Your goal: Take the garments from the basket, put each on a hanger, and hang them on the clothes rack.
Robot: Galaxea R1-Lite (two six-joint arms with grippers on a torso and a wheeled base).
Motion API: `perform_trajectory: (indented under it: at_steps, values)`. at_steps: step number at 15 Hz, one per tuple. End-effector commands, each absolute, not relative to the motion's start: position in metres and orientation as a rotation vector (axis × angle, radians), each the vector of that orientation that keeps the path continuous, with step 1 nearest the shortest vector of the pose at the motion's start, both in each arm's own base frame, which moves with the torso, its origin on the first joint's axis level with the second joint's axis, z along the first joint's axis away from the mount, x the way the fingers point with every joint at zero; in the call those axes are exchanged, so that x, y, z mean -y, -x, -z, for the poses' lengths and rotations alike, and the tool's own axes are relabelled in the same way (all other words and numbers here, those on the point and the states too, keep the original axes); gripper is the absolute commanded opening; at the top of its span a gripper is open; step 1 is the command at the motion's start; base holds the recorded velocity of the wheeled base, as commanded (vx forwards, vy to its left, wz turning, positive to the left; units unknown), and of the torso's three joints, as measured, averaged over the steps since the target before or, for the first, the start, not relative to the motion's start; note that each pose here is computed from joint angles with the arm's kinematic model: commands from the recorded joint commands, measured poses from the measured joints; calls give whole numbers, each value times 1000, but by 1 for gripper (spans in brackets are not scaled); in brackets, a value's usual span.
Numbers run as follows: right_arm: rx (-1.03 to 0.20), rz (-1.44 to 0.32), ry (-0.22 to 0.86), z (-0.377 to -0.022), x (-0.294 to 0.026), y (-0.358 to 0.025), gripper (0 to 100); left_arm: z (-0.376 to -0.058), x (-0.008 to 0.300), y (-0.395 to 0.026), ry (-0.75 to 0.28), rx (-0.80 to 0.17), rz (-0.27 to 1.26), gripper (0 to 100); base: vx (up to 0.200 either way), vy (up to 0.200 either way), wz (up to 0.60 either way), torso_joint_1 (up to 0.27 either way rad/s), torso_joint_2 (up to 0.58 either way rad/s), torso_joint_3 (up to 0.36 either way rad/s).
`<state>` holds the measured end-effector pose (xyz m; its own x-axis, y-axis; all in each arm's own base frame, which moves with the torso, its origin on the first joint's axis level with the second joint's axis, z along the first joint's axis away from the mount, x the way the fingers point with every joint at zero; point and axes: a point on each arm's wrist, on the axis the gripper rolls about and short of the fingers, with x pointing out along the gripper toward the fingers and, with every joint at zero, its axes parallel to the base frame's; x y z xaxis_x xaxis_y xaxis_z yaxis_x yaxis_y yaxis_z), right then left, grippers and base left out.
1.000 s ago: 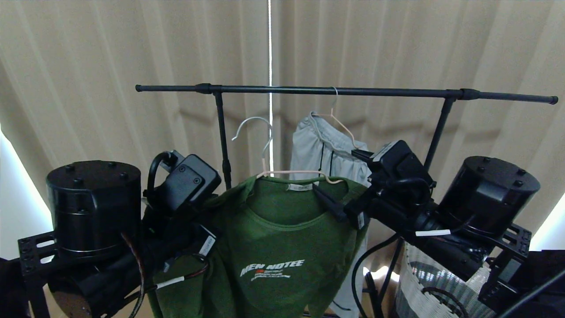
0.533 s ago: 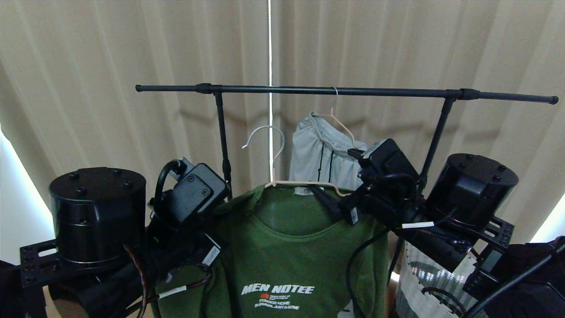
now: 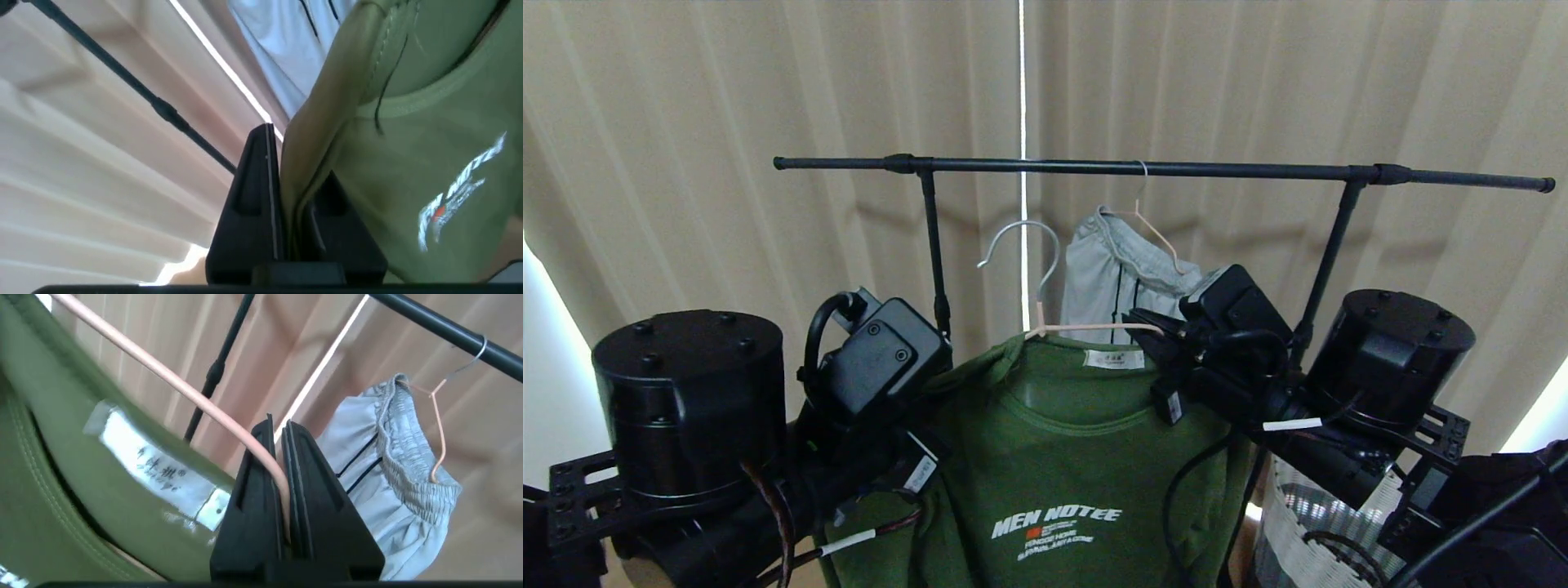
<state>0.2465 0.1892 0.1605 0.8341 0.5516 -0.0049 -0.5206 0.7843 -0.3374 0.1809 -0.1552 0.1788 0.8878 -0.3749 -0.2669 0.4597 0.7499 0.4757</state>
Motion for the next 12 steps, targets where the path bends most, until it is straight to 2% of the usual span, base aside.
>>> perform_trajectory:
  at_steps: [1, 4, 5, 9, 12]
  values:
    - [107, -573, 331, -163, -188, -245, 0, -179, 154, -180, -560, -159, 455, 0, 0, 0, 0, 0, 0, 0]
    - [122, -570, 323, -168, -186, -243, 0, -181, 152, -178, -553, -153, 455, 0, 0, 0, 0, 0, 0, 0]
    - [132, -567, 319, -172, -185, -241, 0, -182, 151, -175, -537, -145, 495, 100, 0, 0, 0, 0, 0, 0]
    - [141, -440, 311, -183, -157, -242, 0, -186, 137, -164, -480, -122, 555, 100, 0, 0, 0, 0, 0, 0]
    - [150, -380, 306, -190, -136, -238, 0, -182, 119, -163, -466, -140, 509, 100, 0, 0, 0, 0, 0, 0]
